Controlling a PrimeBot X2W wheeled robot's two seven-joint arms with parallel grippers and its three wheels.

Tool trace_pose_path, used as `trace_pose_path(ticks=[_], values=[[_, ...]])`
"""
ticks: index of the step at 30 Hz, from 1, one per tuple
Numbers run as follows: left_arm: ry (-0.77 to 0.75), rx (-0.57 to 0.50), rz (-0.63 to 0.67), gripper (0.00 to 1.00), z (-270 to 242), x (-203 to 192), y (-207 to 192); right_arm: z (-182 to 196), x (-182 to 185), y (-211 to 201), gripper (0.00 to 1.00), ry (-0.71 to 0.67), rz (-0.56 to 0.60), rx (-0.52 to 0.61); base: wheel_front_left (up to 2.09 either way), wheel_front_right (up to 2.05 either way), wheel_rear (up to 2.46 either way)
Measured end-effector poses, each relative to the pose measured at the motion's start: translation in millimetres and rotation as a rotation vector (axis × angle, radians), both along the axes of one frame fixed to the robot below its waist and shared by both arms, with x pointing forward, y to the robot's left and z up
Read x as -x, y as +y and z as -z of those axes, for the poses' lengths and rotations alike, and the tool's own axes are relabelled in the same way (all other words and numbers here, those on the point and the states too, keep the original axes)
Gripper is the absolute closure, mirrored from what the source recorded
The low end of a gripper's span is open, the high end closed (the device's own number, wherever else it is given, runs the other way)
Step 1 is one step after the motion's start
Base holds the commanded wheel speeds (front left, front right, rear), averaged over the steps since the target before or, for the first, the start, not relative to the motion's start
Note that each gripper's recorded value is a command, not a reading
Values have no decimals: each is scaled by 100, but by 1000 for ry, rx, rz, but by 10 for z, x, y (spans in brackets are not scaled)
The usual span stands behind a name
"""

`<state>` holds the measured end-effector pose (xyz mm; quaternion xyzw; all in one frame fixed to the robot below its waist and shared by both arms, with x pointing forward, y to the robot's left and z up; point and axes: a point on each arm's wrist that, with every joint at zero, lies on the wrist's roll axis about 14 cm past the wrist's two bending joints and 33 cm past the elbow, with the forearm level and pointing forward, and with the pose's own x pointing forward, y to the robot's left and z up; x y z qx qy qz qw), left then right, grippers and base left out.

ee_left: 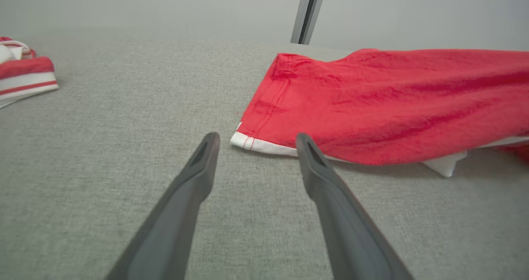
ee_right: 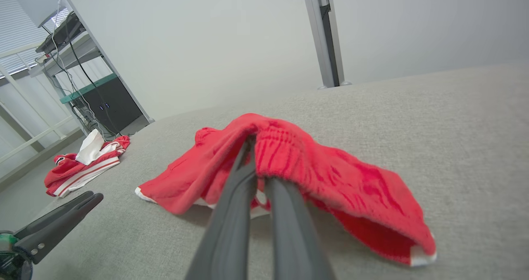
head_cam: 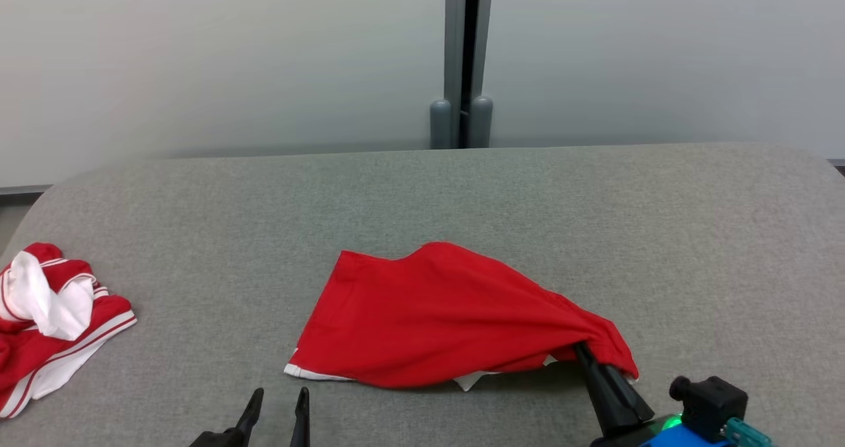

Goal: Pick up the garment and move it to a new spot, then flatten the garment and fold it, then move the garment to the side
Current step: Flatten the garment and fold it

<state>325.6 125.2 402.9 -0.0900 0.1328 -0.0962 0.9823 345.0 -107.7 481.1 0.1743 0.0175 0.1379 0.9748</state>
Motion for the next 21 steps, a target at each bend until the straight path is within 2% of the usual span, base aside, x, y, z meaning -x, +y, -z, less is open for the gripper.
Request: trace_pose_path(ticks=[9, 14, 21], values=[[40, 6, 52, 0, 112, 4, -160, -41, 41, -339, 100, -8, 56, 3, 0, 0, 0], [45, 1, 68, 0, 140, -143, -208, -38, -396, -369, 100, -15, 50, 54, 0, 0, 0], [71, -8, 56, 0, 232, -240, -158, 266, -975, -392, 100, 72, 32, 140, 0, 0, 0]])
